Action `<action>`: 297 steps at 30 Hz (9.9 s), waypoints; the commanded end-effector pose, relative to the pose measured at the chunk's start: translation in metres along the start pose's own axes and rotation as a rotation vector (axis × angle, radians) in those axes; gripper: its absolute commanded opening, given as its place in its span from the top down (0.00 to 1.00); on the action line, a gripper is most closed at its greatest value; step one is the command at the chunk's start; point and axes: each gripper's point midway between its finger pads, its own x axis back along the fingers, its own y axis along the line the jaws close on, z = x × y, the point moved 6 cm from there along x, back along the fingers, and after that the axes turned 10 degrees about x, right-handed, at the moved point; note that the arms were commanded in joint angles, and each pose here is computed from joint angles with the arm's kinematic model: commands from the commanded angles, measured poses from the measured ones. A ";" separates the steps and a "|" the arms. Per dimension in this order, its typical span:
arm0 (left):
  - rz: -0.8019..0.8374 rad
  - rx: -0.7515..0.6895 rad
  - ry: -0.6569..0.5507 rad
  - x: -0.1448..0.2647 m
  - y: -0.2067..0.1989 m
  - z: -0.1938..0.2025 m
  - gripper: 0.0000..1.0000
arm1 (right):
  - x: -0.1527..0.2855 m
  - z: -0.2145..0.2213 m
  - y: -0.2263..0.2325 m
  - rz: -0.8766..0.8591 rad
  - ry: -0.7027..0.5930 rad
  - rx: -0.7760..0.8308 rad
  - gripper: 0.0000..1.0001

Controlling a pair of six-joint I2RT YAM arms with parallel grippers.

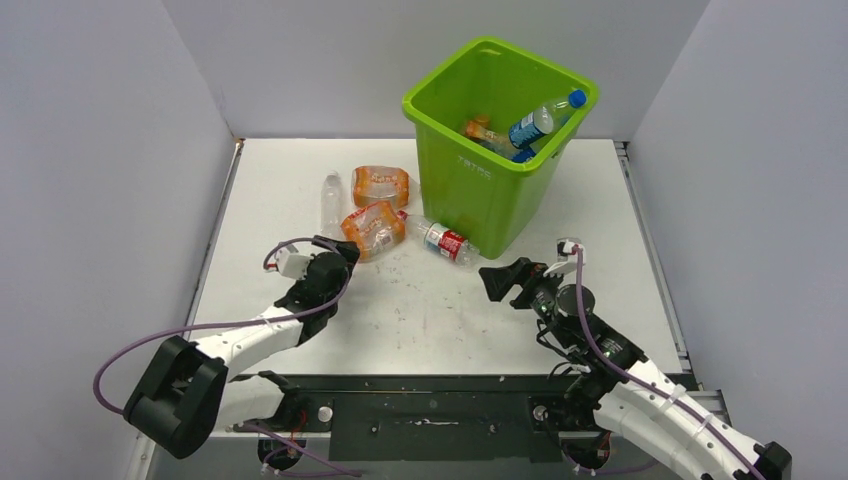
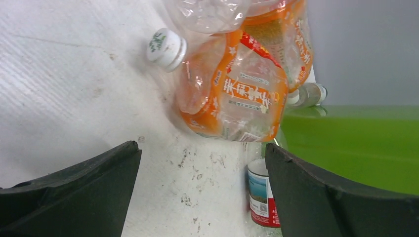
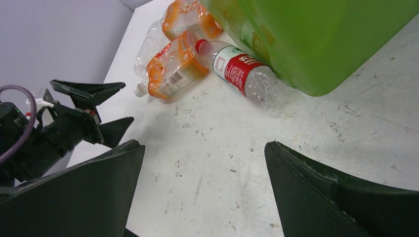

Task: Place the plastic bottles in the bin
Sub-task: Pick up the plastic bottle at the center of the board, then place the plastic bottle in the trash bin, then move the trash bin to the corner of the board.

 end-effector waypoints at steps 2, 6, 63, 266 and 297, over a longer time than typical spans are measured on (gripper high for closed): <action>0.026 0.199 -0.109 -0.011 -0.001 -0.010 0.01 | 0.000 -0.013 0.008 -0.033 -0.060 -0.034 0.03; 0.024 0.234 -0.119 -0.027 0.002 -0.009 0.06 | 0.006 -0.016 0.008 -0.025 -0.053 -0.028 0.03; 1.209 -0.865 0.971 0.219 -0.070 0.013 1.00 | 0.044 -0.086 0.126 -0.772 0.270 0.313 0.00; 0.842 -0.884 -0.180 0.165 -0.094 -0.078 0.04 | -0.053 -0.403 0.081 0.320 -0.524 0.070 0.00; 0.797 -0.962 -0.157 0.159 -0.089 -0.072 0.04 | -0.069 -0.304 -0.052 0.506 -0.139 -0.171 0.04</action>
